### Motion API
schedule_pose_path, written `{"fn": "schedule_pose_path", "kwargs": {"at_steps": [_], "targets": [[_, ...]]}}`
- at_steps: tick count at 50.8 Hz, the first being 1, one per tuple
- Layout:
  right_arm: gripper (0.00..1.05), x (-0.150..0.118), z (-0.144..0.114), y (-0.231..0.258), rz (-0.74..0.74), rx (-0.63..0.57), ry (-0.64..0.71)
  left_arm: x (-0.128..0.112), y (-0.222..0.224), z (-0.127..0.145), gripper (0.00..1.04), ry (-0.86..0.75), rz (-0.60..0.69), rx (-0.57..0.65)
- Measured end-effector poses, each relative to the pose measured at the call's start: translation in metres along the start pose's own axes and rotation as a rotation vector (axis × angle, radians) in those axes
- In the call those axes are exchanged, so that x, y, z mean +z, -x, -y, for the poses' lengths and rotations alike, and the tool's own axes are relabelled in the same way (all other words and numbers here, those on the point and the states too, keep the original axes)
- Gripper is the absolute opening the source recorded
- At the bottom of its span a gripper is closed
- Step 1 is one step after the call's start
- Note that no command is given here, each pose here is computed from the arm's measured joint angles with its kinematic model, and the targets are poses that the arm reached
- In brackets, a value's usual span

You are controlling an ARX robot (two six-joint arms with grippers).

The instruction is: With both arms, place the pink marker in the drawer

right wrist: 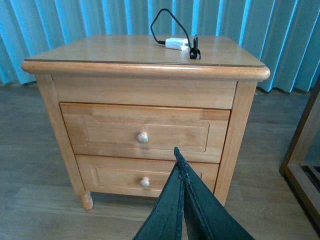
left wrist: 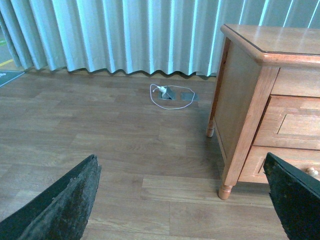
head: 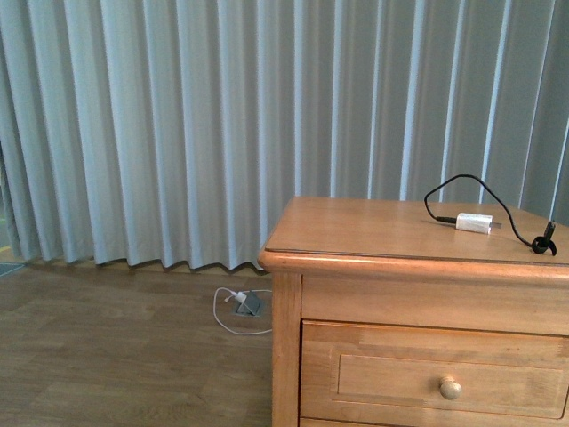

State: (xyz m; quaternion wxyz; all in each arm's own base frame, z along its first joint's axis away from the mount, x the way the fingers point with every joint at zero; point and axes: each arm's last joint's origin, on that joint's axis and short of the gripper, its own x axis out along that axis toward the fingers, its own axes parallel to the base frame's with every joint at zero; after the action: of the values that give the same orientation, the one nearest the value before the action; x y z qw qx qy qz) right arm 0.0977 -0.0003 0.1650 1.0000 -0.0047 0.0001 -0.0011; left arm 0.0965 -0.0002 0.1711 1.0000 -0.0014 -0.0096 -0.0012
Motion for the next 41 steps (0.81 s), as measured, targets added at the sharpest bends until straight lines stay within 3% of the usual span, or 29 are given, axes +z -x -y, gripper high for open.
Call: {"fn": "schedule_pose_path", "kwargs": {"at_steps": [15, 20, 41], "targets": [[0.02, 0.0, 0.0, 0.0, 0.0, 0.0, 0.0, 0.0, 0.0, 0.0, 0.99, 0.0, 0.0, 0.0], [0.23, 0.0, 0.0, 0.0, 0.0, 0.0, 0.0, 0.0, 0.0, 0.0, 0.99, 0.0, 0.0, 0.0], [0.96, 0.0, 0.0, 0.0, 0.0, 0.0, 0.0, 0.0, 0.0, 0.0, 0.99, 0.0, 0.0, 0.0]]}}
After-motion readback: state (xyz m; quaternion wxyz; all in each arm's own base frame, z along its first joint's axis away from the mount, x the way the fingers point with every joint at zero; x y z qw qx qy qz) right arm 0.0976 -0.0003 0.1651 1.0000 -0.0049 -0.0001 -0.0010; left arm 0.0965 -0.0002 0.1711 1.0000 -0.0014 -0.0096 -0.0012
